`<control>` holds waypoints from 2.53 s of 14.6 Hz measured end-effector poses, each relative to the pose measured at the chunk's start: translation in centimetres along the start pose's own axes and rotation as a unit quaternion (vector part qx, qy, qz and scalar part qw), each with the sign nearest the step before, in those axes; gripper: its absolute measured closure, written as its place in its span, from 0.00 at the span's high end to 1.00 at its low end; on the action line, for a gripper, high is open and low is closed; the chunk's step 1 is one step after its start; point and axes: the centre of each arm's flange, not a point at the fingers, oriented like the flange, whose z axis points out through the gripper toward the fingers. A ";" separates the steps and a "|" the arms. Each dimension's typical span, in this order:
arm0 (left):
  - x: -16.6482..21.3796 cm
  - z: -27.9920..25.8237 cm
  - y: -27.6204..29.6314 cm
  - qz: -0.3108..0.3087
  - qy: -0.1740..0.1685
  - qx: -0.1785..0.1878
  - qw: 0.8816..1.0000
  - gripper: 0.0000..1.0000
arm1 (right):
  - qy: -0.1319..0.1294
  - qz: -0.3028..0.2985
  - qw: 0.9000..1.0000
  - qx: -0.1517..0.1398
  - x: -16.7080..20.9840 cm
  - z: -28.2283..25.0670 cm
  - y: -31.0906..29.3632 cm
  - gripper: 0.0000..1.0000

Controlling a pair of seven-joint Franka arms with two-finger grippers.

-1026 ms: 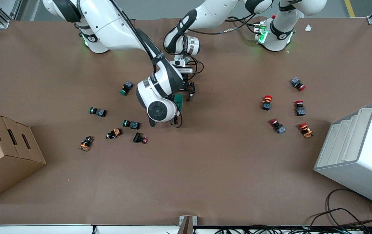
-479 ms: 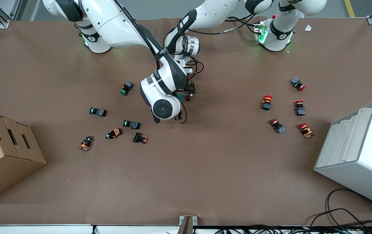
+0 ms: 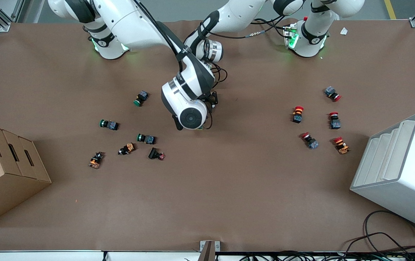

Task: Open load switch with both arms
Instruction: 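Push the white switch handle down with the right gripper, then lift the right gripper away from the closed switch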

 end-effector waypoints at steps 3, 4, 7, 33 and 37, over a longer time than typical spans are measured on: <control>0.0 0.0 0.0 0.000 0.001 0.000 1.000 1.00 | 0.006 -0.002 1.000 -0.015 -0.2 0.4 0.5 1.00; 0.0 0.0 0.0 0.000 0.001 0.000 1.000 1.00 | 0.008 -0.003 1.000 -0.020 -0.4 0.6 0.6 1.00; 0.0 0.0 0.0 0.000 0.001 0.000 1.000 1.00 | 0.016 -0.009 0.999 -0.029 -1.1 1.3 1.2 1.00; -0.1 0.0 0.0 0.000 0.003 0.000 1.000 1.00 | 0.034 -0.063 0.996 0.049 10.3 -10.2 0.8 1.00; -0.1 0.0 0.0 0.001 0.004 -0.002 1.000 1.00 | 0.069 -0.093 0.988 0.101 17.9 -15.2 0.2 1.00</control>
